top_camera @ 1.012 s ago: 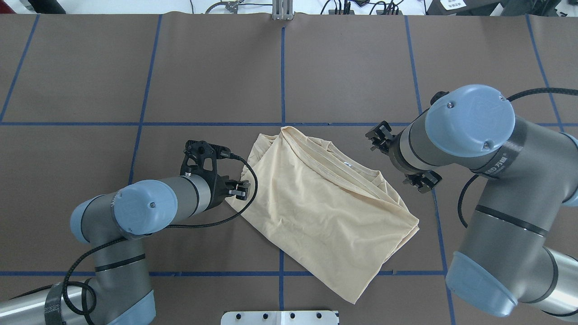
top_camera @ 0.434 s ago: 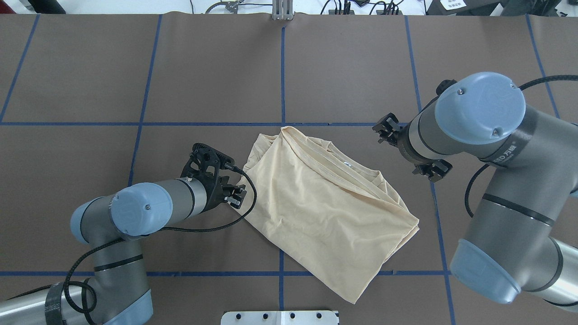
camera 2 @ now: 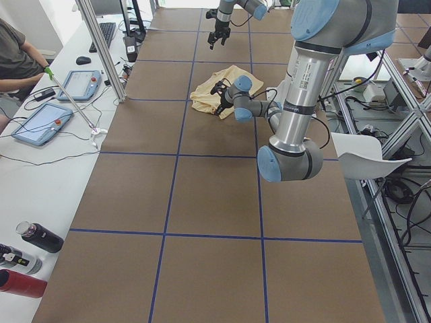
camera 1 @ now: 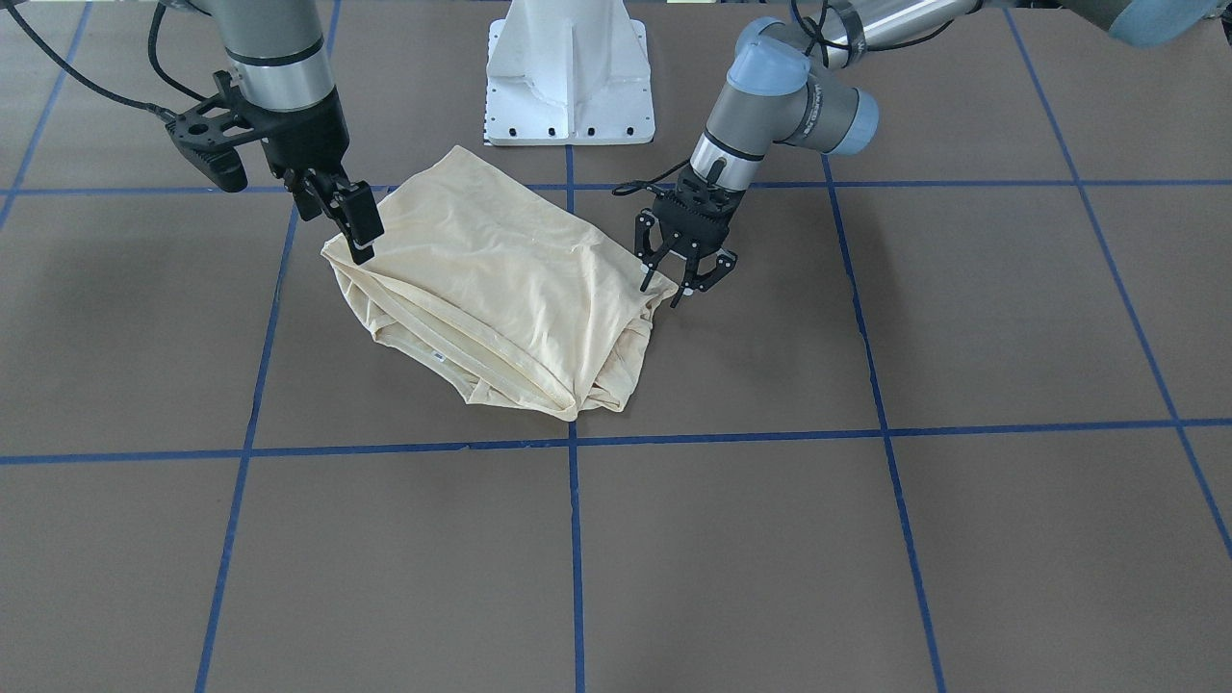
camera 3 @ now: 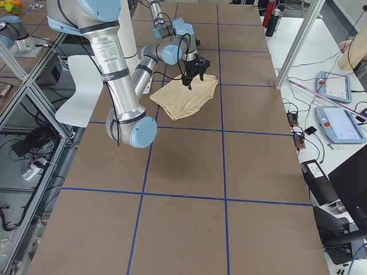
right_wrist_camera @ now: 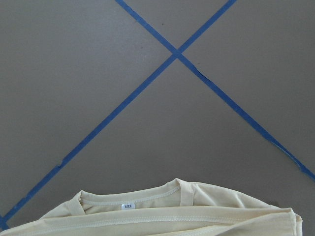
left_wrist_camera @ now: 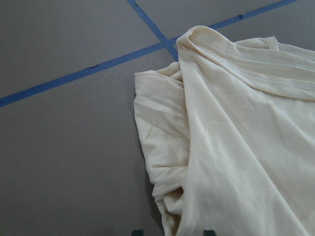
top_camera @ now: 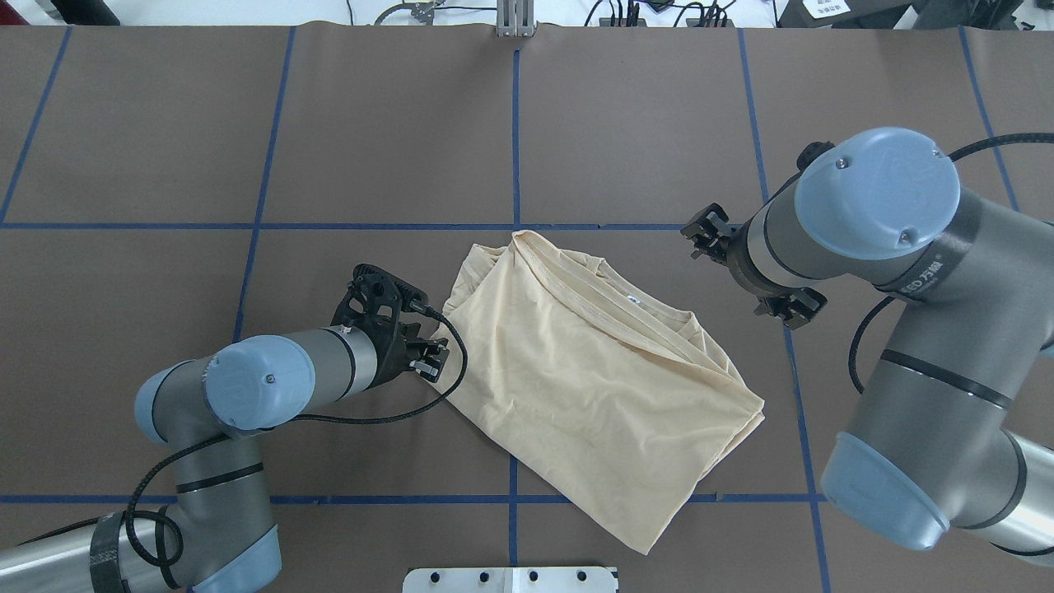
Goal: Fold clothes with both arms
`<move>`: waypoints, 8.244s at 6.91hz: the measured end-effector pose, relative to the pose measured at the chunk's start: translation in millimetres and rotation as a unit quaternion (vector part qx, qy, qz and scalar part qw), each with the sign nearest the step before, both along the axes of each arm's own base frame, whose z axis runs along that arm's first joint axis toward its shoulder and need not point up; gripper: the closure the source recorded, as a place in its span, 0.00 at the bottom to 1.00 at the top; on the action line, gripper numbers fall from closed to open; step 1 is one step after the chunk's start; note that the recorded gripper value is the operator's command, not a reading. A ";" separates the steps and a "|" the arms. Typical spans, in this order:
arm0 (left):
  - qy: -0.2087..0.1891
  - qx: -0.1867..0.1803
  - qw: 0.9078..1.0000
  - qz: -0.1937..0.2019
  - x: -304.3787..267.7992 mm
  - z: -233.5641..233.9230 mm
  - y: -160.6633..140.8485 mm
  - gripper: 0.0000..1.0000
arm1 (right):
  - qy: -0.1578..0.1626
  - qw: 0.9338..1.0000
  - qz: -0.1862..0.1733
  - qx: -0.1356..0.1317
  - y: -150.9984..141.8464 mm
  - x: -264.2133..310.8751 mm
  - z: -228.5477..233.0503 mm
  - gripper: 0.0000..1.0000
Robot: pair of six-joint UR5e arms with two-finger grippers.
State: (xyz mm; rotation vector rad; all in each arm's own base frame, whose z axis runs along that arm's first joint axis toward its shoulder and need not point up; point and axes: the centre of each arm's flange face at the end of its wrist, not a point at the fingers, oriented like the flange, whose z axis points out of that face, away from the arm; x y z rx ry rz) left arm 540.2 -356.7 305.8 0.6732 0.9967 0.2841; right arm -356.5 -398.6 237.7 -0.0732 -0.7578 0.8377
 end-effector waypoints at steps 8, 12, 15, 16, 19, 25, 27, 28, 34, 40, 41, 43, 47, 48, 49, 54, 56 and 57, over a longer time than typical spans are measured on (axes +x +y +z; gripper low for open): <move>-0.020 -0.001 1.000 0.007 -20.7 21.2 -11.9 1.00 | 0.001 1.000 0.012 -0.007 -12.2 1.8 0.5 0.00; -0.054 0.027 0.997 -0.044 -43.4 11.2 -158.8 1.00 | -0.005 1.000 0.021 -0.010 -22.7 12.0 -3.5 0.00; -0.072 0.047 0.994 -0.062 -31.0 14.0 -293.2 0.01 | -0.003 1.000 0.025 -0.013 -28.6 14.4 -1.5 0.00; -0.073 0.047 0.994 -0.068 -30.1 11.6 -310.1 0.00 | -0.002 1.000 0.025 -0.013 -30.9 12.6 -0.3 0.00; -0.048 0.045 0.997 -0.052 -75.0 13.0 -308.1 0.00 | -0.023 0.999 0.021 -0.005 -42.2 -20.7 -5.8 0.00; 0.097 -0.161 0.982 -0.009 -197.5 48.5 -185.3 0.00 | -0.124 0.983 0.112 -0.070 11.5 -159.6 -28.0 0.01; 0.127 -0.203 0.971 -0.021 -207.8 36.6 -169.9 0.00 | -0.125 0.984 0.107 -0.063 47.1 -205.9 -24.8 0.02; 0.132 -0.208 0.969 -0.023 -209.2 34.3 -167.7 0.00 | -0.120 0.986 0.103 -0.062 58.5 -220.2 -19.0 0.05; 0.141 -0.219 0.965 -0.028 -210.7 28.6 -164.3 0.00 | -0.099 0.989 0.084 -0.065 86.4 -249.2 2.0 0.21; 0.139 -0.222 0.965 -0.029 -213.3 34.1 -161.3 0.00 | -0.095 0.990 0.084 -0.064 90.0 -256.0 4.1 1.00; 0.139 -0.222 0.965 -0.028 -213.4 33.9 -161.0 0.00 | -0.097 0.990 0.084 -0.063 90.6 -255.7 3.0 1.00; 0.144 -0.230 0.962 -0.031 -214.1 32.1 -159.2 0.00 | -0.100 0.989 0.085 -0.061 92.1 -250.6 -0.3 1.00; 0.214 -0.374 0.901 -0.056 -187.6 6.9 -91.7 0.01 | -0.115 0.988 0.082 -0.058 106.0 -199.9 9.0 1.00; 0.229 -0.414 0.878 -0.071 -161.6 5.1 -51.4 0.04 | -0.115 0.988 0.081 -0.058 109.7 -193.2 12.4 1.00; 0.245 -0.449 0.854 -0.097 -125.8 5.0 -5.5 0.07 | -0.115 0.988 0.079 -0.059 114.3 -185.5 17.2 1.00; 0.230 -0.522 0.798 -0.194 -22.8 3.0 89.7 0.24 | -0.115 0.989 0.074 -0.060 121.7 -176.2 22.3 1.00; 0.221 -0.524 0.797 -0.202 -5.7 0.3 89.9 0.29 | -0.115 0.989 0.073 -0.060 122.3 -176.7 22.5 1.00; 0.219 -0.525 0.797 -0.203 -3.0 1.3 89.8 0.29 | -0.115 0.989 0.073 -0.060 122.6 -176.9 22.6 1.00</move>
